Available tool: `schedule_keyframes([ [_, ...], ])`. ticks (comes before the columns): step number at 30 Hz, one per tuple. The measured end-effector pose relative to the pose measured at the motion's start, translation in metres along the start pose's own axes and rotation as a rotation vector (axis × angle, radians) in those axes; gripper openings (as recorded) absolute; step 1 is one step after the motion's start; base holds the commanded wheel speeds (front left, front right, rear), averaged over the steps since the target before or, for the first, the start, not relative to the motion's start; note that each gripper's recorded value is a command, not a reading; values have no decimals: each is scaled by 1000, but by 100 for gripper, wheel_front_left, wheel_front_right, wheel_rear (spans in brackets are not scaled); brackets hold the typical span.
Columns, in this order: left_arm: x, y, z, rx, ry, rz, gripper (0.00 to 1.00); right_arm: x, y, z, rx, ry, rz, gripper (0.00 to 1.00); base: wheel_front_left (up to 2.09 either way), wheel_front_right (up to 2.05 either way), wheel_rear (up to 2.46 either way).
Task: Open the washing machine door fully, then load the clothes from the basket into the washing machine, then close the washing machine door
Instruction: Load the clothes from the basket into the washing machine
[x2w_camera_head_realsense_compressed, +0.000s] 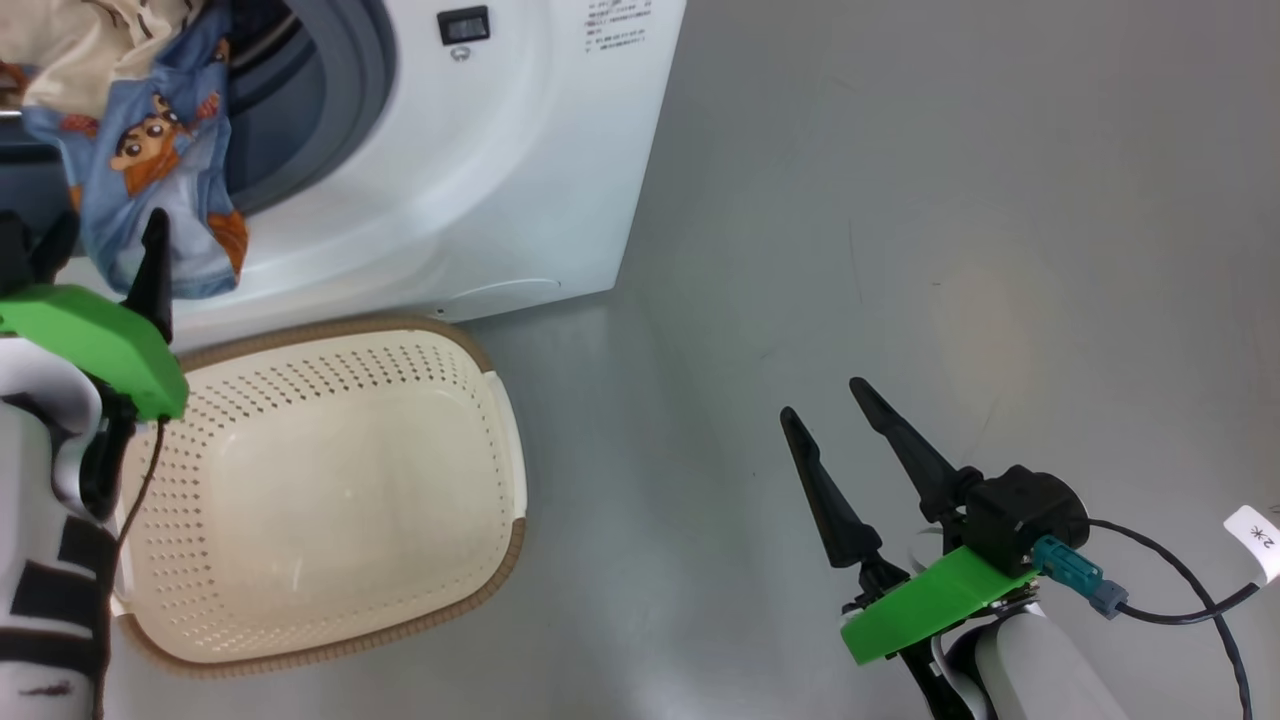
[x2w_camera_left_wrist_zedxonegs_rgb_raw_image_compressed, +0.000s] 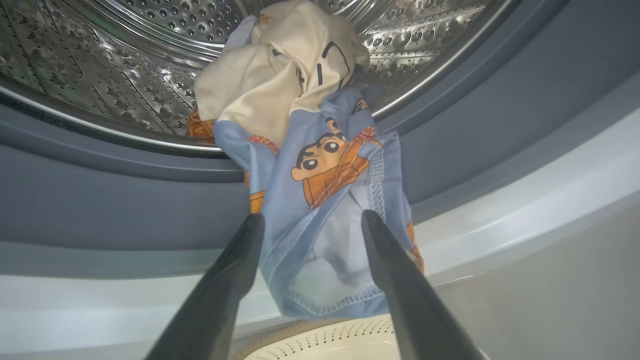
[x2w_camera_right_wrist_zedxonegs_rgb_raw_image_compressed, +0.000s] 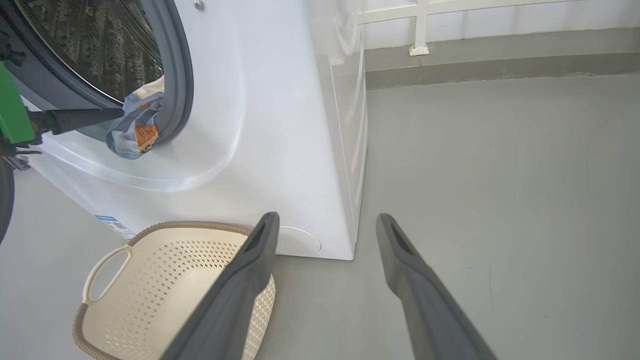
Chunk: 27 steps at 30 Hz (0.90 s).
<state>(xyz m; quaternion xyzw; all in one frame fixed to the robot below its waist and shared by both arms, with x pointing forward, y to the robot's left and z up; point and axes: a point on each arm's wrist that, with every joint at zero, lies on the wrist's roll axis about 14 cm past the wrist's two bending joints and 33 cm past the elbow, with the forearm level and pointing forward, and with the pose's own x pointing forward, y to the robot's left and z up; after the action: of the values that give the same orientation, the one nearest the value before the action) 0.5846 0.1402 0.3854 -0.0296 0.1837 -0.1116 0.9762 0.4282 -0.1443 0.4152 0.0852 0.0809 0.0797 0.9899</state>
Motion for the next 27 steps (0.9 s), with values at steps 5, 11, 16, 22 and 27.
schedule_keyframes([
  [5, 10, 2, -14, -9, 81, 2, 100, 1, -2, -5, 3, 11, -6, 100, 0, 0, 0],
  [11, 19, 7, -22, 0, 147, 11, 91, 4, -2, -10, 6, 24, -5, 100, 0, 0, 0],
  [16, 25, 7, -22, 48, 184, 9, 16, 6, -1, -15, 10, 34, -2, 100, 0, 0, 0],
  [22, 30, 1, -18, 69, 174, -7, 0, 10, 0, -13, 9, 28, 5, 100, 0, 0, 0],
  [27, 38, -13, 9, 56, 54, -36, 0, 13, -1, -10, 9, 18, 5, 100, 0, 0, 0],
])
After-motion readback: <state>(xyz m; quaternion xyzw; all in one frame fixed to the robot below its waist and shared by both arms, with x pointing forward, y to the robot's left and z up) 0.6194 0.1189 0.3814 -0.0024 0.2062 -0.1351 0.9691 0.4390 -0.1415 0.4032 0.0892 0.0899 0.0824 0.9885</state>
